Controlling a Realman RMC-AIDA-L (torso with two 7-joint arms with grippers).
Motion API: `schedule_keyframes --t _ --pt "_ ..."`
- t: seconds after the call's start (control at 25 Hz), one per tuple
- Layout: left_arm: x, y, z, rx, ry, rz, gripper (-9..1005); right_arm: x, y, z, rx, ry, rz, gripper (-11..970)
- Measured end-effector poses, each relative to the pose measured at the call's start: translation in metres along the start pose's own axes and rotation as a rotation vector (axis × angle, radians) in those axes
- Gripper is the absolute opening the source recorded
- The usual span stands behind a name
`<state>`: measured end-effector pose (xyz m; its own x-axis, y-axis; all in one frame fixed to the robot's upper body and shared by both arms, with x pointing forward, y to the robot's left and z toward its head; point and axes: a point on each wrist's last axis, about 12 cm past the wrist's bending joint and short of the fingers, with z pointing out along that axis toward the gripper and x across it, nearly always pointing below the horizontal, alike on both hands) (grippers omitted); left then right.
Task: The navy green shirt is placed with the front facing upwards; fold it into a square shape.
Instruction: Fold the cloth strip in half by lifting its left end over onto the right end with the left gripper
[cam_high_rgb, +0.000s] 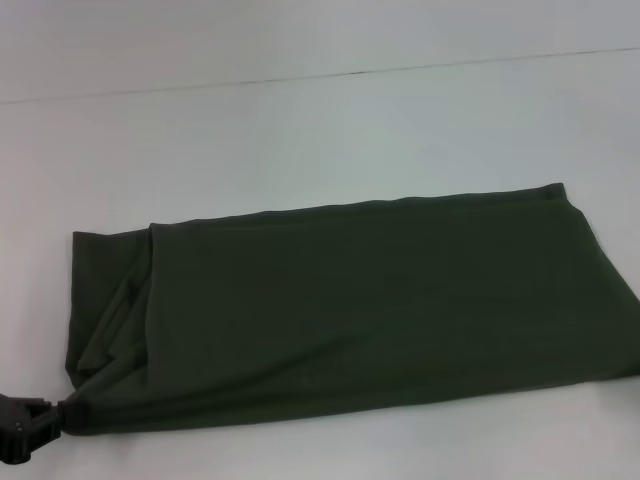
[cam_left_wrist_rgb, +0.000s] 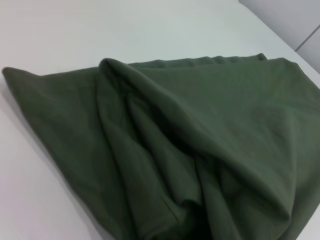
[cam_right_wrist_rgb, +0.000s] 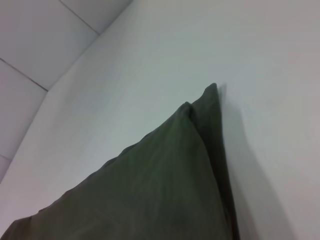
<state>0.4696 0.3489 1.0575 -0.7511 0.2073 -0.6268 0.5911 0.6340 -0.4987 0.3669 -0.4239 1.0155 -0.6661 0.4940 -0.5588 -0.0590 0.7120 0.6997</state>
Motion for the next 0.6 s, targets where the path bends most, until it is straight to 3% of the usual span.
schedule_keyframes --t 0.4,0.6 --pt "-0.0011 0.0008 -0.0015 -0.007 -0.021 -0.009 141 -0.002 -0.003 -0.0044 0.022 -0.042 0.013 12" --pt "-0.0007 0.0011 -0.0026 -0.01 -0.029 -0.014 144 -0.004 -0.0037 -0.0046 0.028 -0.066 0.016 221"
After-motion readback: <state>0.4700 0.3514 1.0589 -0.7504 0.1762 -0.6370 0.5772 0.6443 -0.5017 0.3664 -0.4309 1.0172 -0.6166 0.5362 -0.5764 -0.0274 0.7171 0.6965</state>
